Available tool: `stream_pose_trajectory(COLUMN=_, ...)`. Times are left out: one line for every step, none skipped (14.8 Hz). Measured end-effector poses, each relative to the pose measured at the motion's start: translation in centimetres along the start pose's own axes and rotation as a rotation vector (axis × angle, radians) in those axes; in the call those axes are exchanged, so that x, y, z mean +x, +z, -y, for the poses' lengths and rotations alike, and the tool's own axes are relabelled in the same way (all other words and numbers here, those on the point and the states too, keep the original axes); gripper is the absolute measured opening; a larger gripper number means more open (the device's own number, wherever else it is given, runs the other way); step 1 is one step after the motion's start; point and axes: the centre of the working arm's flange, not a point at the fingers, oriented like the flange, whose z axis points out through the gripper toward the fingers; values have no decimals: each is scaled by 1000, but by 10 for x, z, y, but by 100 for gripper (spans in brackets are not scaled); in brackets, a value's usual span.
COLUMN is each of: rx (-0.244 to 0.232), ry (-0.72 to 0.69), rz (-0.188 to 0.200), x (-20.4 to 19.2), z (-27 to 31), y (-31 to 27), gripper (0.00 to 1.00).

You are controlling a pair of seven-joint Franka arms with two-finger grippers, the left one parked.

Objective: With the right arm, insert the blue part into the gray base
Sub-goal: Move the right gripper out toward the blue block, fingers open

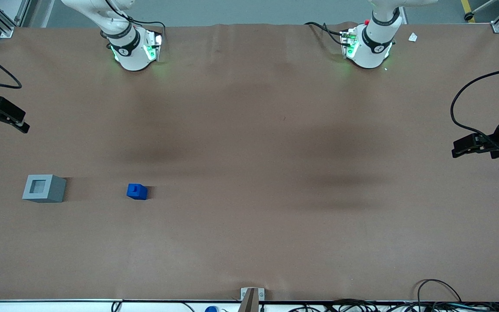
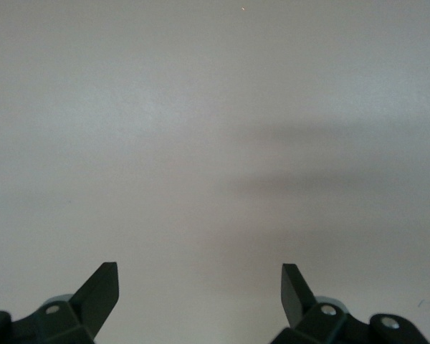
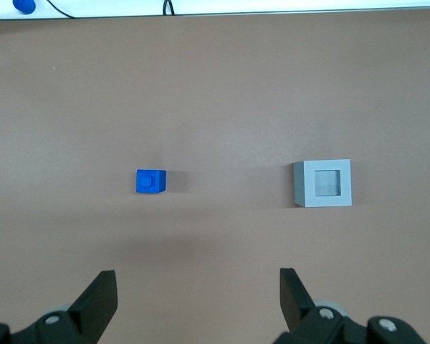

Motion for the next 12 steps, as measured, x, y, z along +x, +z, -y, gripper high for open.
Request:
stream_pose_trajectory(rx=0, ry=0, rz=0, x=0, z=0, y=0, gripper=100)
stream_pose_trajectory(rx=0, ry=0, rz=0, x=0, z=0, y=0, gripper=100)
stream_pose_trajectory(rx=0, ry=-1, rz=0, x=0, z=0, y=0, gripper=100)
stream_pose_trajectory(rx=0, ry=-1, rz=0, x=0, z=1, y=0, gripper=100)
stream_pose_trajectory(rx=0, ry=-1, rz=0, x=0, z=1, y=0, gripper=100)
stream_pose_trajectory(rx=0, ry=-1, rz=1, x=0, z=0, y=1, gripper=100)
stream_pose_trajectory(rx=0, ry=0, rz=5, x=1, z=0, y=2, gripper=100)
stream_pose_trajectory(rx=1, ry=0, rz=13, x=1, z=0, y=5, gripper=100)
stream_pose_trajectory(rx=1, ry=-1, rz=22, x=2, z=0, y=9, gripper=100)
stream_pose_trajectory(rx=1, ry=-2, rz=27, x=3, z=0, y=12, gripper=100)
stream_pose_trajectory(rx=2, ry=-2, rz=33, x=4, z=0, y=15, gripper=100)
stream_pose_trajectory(rx=3, ry=-3, rz=40, x=5, z=1, y=20, gripper=100)
